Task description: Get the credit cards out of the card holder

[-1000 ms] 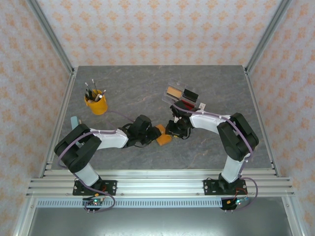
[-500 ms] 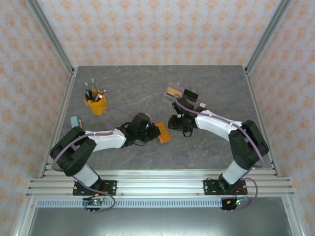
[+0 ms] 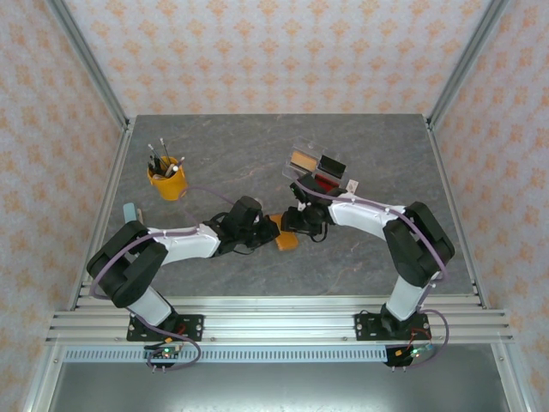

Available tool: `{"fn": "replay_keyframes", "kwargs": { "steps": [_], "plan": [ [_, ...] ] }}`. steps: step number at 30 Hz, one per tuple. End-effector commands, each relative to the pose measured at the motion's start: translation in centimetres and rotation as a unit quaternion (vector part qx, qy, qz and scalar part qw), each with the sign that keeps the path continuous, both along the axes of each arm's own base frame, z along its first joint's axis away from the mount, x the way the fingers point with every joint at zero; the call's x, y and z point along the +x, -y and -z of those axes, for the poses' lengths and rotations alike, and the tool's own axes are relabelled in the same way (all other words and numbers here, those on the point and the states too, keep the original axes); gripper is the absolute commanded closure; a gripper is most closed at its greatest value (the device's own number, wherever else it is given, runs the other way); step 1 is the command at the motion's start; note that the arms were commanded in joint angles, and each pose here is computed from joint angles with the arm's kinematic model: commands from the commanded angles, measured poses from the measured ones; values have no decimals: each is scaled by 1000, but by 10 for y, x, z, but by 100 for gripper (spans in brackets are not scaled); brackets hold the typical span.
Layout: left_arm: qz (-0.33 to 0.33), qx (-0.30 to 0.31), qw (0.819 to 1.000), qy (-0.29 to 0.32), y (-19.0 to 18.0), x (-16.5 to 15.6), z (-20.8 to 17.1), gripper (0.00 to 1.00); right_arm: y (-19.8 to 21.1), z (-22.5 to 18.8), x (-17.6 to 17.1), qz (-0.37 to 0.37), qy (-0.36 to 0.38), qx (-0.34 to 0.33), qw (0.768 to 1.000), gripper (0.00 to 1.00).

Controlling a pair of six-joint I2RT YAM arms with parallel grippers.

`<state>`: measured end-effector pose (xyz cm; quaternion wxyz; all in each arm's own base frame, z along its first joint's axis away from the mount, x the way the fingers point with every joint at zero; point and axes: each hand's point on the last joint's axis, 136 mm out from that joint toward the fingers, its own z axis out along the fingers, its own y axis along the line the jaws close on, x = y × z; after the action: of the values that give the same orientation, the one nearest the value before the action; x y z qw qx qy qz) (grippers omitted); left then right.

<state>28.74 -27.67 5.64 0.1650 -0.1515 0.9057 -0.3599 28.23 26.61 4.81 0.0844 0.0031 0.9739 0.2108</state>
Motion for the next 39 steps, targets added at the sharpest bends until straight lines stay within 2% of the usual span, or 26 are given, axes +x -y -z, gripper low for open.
{"fn": "replay_keyframes", "kwargs": {
  "steps": [1,4,9,15,18,23,29,39],
  "plan": [
    [18,-13,1000,18,7,4,-15,100,-6,0,4,-3,4,3,1000,49],
    [18,-16,1000,18,8,4,-15,100,-8,-3,3,-3,4,15,1000,45],
    [19,-16,999,24,7,3,-16,100,-5,-3,6,22,-3,21,1000,45],
    [22,-15,999,38,4,2,-17,100,-9,-6,13,53,-23,85,995,45],
    [22,-13,999,40,3,2,-16,100,-9,-8,12,52,-24,90,994,40],
    [20,-10,999,41,2,2,-16,100,-8,-6,9,50,-31,90,994,39],
    [17,-8,999,41,1,3,-15,100,1,4,2,51,-42,65,996,45],
    [5,25,999,34,-11,3,-10,100,43,16,0,67,-21,-50,996,59]
  ]
}}
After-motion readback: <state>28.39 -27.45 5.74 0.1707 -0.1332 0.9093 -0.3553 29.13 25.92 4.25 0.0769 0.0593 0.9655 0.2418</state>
